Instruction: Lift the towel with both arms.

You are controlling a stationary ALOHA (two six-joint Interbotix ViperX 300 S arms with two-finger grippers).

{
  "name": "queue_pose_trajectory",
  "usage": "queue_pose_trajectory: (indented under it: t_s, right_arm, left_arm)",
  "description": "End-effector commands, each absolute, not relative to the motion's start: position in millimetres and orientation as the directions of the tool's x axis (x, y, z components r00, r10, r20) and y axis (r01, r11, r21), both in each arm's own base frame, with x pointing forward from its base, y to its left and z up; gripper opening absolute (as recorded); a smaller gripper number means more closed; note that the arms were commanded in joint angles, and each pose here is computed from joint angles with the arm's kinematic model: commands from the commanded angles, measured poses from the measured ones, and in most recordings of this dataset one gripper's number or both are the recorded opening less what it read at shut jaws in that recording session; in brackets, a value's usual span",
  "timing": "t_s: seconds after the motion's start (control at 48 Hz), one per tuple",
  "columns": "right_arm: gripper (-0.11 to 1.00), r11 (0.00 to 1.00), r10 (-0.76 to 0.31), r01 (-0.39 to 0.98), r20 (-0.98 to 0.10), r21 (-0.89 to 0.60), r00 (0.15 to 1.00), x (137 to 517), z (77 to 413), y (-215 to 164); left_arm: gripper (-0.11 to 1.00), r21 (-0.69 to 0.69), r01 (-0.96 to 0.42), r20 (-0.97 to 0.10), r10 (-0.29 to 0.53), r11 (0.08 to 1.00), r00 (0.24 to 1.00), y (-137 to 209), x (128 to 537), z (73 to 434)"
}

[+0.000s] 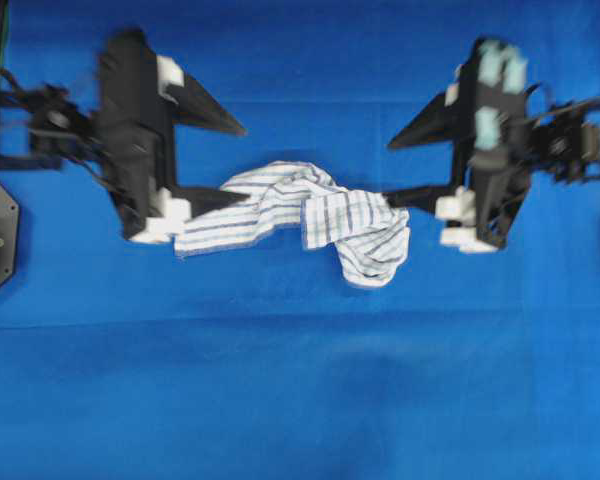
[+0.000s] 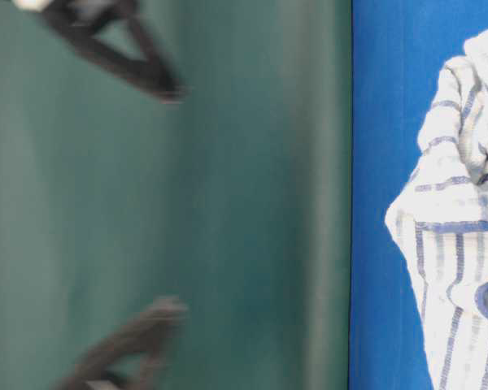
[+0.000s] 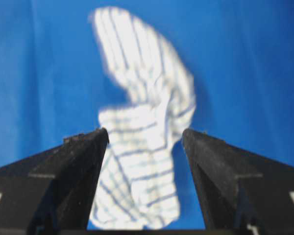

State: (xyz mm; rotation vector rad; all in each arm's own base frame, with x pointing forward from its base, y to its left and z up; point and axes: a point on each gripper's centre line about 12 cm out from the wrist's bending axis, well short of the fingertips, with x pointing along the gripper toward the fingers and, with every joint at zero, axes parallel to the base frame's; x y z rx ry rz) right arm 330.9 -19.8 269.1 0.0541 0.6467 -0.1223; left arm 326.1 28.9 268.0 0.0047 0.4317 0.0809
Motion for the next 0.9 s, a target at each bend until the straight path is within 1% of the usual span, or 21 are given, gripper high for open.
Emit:
queue_pose_trajectory:
  t_s: [0.0, 0.146, 0.313, 0.542, 0.688, 0.876]
  right_arm:
    - [0.65, 0.992, -0.083, 0.121, -0.606, 0.022, 0.791, 336.6, 256.8, -16.9]
    - [0.65, 0.993, -0.069, 0.114, -0.654, 0.026, 0.754, 345.7, 219.7, -15.2]
    - [0.65, 0.995, -0.048, 0.099, -0.692, 0.033, 0.72, 355.8, 185.6, -10.7]
    - [0.65, 0.995, -0.023, 0.09, -0.734, 0.051, 0.678, 366.0, 145.7, -4.1]
    - [0.65, 0.995, -0.007, 0.077, -0.75, 0.059, 0.661, 371.1, 123.2, 1.5]
    - [0.65, 0.993, 0.001, 0.089, -0.77, 0.074, 0.638, 373.3, 101.9, 2.8]
  left_arm:
    - [0.91, 0.024, -0.076, -0.404, 0.079, 0.997, 0.911, 28.6, 331.4, 256.4]
    - [0.91, 0.024, -0.074, -0.454, 0.077, 0.997, 0.888, 28.8, 337.0, 216.9]
    - [0.91, 0.025, -0.057, -0.521, 0.062, 0.998, 0.852, 23.9, 345.8, 171.9]
    - [0.91, 0.017, -0.051, -0.601, 0.051, 0.999, 0.798, 20.7, 352.8, 125.9]
    - [0.91, 0.016, -0.053, -0.625, 0.051, 0.998, 0.779, 20.8, 351.7, 105.5]
    - [0.91, 0.013, -0.053, -0.634, 0.049, 0.999, 0.771, 19.9, 352.2, 94.9]
